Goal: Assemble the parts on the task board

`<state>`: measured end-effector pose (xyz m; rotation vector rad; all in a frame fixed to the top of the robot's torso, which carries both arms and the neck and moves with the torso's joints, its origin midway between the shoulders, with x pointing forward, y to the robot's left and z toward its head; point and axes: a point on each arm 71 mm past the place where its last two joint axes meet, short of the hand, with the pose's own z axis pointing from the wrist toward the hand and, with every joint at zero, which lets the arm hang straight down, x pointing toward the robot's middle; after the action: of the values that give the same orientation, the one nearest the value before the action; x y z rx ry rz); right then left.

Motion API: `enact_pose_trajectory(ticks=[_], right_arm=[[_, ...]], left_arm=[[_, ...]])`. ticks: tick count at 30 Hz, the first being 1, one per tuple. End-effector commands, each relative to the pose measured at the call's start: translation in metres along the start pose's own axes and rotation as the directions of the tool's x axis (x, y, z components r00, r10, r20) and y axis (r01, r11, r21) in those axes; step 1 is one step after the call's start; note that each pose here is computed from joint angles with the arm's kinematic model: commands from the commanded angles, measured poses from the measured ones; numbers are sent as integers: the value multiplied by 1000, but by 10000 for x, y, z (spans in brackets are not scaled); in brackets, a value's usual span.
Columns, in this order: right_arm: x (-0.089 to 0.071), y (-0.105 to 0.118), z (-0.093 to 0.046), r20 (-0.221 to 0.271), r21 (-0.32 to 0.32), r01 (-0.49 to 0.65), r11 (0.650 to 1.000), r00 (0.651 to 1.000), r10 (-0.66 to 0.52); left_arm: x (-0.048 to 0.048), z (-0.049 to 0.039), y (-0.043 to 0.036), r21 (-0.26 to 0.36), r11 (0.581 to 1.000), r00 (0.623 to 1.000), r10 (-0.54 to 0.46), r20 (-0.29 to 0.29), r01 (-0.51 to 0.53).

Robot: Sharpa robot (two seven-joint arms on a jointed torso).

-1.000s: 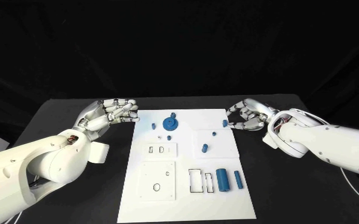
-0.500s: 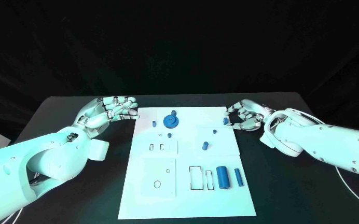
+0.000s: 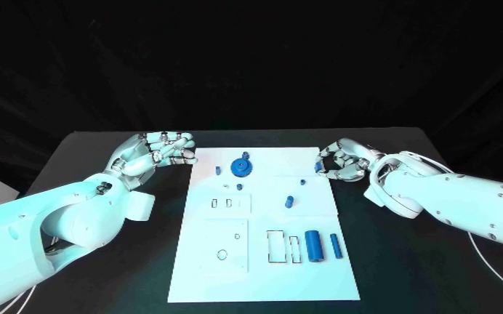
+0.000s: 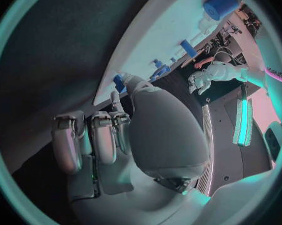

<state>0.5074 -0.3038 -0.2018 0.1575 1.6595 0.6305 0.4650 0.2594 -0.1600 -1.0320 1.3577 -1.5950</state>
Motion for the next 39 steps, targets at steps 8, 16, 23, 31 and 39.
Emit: enact_pose_trajectory(ticks=[8,16,23,31,39], right_arm=[[91,6,36,-25,1,11,1000,1000,-11],[107,18,47,-19,-2,11,1000,1000,-11],[78,37,49,33,-12,5,1000,999,-5],[28,54,37,116,-2,-12,1000,993,12],[-19,201,28,134,17,-51,999,990,48]], left_arm=[[18,2,-9,7,1000,1000,-4,-17,4],[17,3,-7,6,1000,1000,-4,-18,5],[15,4,-6,4,1000,1000,-4,-18,4],[13,5,-4,4,1000,1000,-4,-18,4],[4,13,1,3,1000,1000,-3,-15,3]])
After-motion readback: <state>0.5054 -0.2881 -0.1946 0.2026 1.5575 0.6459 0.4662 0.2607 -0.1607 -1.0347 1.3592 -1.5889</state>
